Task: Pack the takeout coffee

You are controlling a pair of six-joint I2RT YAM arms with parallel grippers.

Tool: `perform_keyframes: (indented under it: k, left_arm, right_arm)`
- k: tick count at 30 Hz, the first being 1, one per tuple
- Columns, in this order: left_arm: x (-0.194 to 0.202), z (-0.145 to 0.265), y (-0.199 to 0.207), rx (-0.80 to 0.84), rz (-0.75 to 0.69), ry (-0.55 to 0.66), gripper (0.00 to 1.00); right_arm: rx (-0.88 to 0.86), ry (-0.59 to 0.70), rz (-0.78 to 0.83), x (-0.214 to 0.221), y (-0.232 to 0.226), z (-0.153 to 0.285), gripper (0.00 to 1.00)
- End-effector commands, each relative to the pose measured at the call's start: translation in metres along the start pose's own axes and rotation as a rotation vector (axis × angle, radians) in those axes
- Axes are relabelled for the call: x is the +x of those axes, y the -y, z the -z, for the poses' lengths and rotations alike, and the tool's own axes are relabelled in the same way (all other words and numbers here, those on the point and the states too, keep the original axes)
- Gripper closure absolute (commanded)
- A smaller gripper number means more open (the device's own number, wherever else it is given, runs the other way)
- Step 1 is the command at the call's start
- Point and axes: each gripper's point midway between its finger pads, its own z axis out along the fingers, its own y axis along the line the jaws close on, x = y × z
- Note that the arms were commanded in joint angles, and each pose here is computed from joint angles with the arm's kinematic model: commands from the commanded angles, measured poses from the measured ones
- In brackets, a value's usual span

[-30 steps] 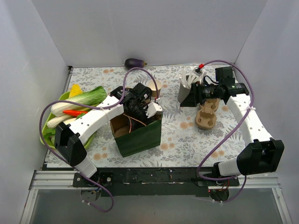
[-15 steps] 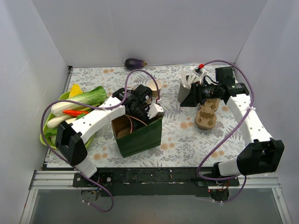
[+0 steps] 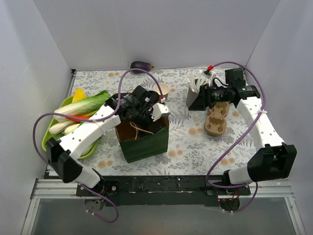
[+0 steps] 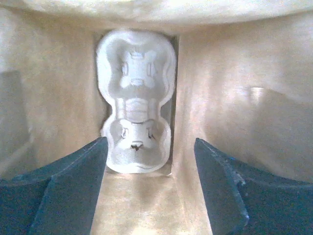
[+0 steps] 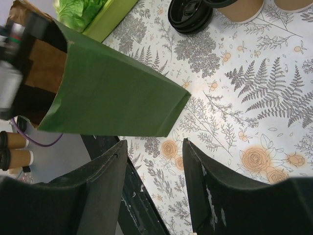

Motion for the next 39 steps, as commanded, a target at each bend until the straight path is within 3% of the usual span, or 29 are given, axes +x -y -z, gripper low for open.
perform_keyframes:
  k: [1,8,15,17,20,23,25,26,28,36,39]
  left_arm:
    - [-0.036,0.039,0.007,-0.051,-0.132,0.242,0.26]
    - [-0.064,0.058,0.014,-0.070,-0.284,0.436,0.18]
    - [-0.116,0.104,0.010,-0.144,-0.278,0.645,0.12]
    - [-0.123,0.111,0.008,-0.163,-0.244,0.674,0.12]
    - [-0.132,0.125,0.000,-0.215,-0.213,0.701,0.11]
    - [-0.144,0.160,-0.024,-0.390,-0.169,0.764,0.12]
    - [-0.142,0.188,-0.056,-0.618,-0.110,0.788,0.08]
    - [-0.149,0.213,-0.062,-0.707,-0.122,0.864,0.06]
    - [-0.150,0.241,-0.076,-0.856,-0.154,0.894,0.02]
    - [-0.145,0.261,-0.091,-0.985,-0.129,0.891,0.02]
    - [-0.144,0.258,-0.091,-0.987,-0.145,0.884,0.02]
  right_arm:
    - [-0.027,0.026,0.057,-0.017,-0.011,0.001,0.43]
    - [-0.155,0.027,0.267,-0.024,-0.041,0.006,0.40]
    - [-0.165,0.021,0.203,-0.035,-0.057,-0.004,0.40]
    - [-0.162,0.016,0.111,-0.041,-0.061,-0.015,0.30]
    - [-0.126,-0.023,0.131,-0.045,-0.062,-0.034,0.22]
    - [-0.129,-0.041,0.124,-0.055,-0.075,-0.048,0.19]
    - [-0.132,-0.048,0.156,-0.060,-0.088,-0.055,0.17]
    - [-0.068,-0.069,0.158,-0.056,-0.080,-0.060,0.17]
    - [-0.053,-0.102,0.177,-0.048,-0.085,-0.069,0.17]
    - [0.091,-0.232,0.234,-0.003,-0.067,-0.082,0.33]
    - [0.149,-0.223,0.292,-0.009,-0.060,-0.075,0.58]
